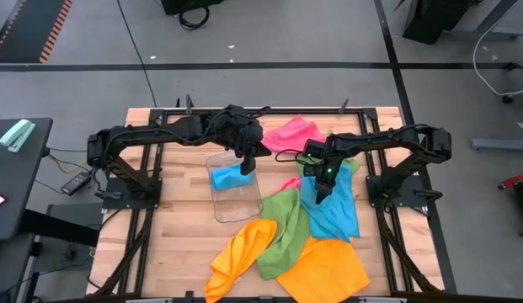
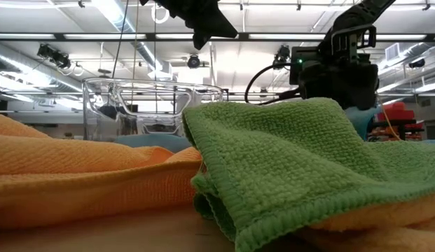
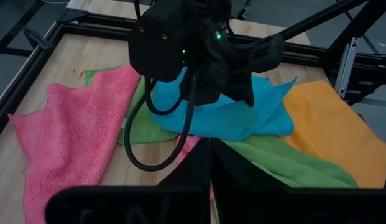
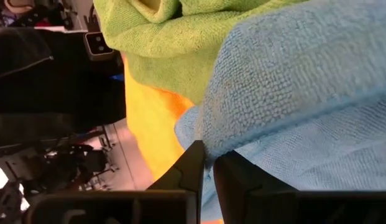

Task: Fold microfiber towels
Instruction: Fold the blue towel

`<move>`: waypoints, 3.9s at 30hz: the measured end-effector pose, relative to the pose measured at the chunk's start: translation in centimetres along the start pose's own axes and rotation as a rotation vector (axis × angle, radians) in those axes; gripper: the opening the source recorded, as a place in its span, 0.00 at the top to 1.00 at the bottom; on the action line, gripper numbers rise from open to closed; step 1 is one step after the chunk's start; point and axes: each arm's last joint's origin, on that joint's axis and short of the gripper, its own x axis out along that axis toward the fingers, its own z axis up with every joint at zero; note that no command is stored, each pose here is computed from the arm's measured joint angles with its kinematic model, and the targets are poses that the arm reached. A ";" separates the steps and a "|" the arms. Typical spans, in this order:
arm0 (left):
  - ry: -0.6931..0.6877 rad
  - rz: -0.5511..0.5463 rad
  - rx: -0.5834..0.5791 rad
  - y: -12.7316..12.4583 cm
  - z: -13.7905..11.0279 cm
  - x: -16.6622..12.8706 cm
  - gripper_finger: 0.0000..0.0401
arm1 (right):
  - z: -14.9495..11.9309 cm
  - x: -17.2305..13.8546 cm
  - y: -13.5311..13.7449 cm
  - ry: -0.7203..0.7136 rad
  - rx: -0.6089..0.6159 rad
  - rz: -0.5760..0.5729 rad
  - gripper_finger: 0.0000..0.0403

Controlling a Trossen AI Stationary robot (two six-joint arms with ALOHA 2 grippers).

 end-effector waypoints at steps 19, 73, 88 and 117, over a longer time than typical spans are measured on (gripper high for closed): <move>-0.001 0.000 -0.008 0.0 0.0 0.0 0.97 | -0.8 -7.0 1.0 0.102 0.234 -0.351 0.90; 0.096 0.001 -0.059 0.0 -0.9 0.0 0.97 | -7.3 1.5 0.2 -0.532 0.443 -0.131 0.58; 0.097 0.001 -0.060 0.0 -0.9 0.0 0.95 | -7.2 1.3 0.0 -0.596 0.435 -0.183 0.78; 0.054 0.000 -0.023 0.0 -0.5 0.0 0.94 | -9.7 -4.1 2.6 -0.451 0.479 -0.444 0.99</move>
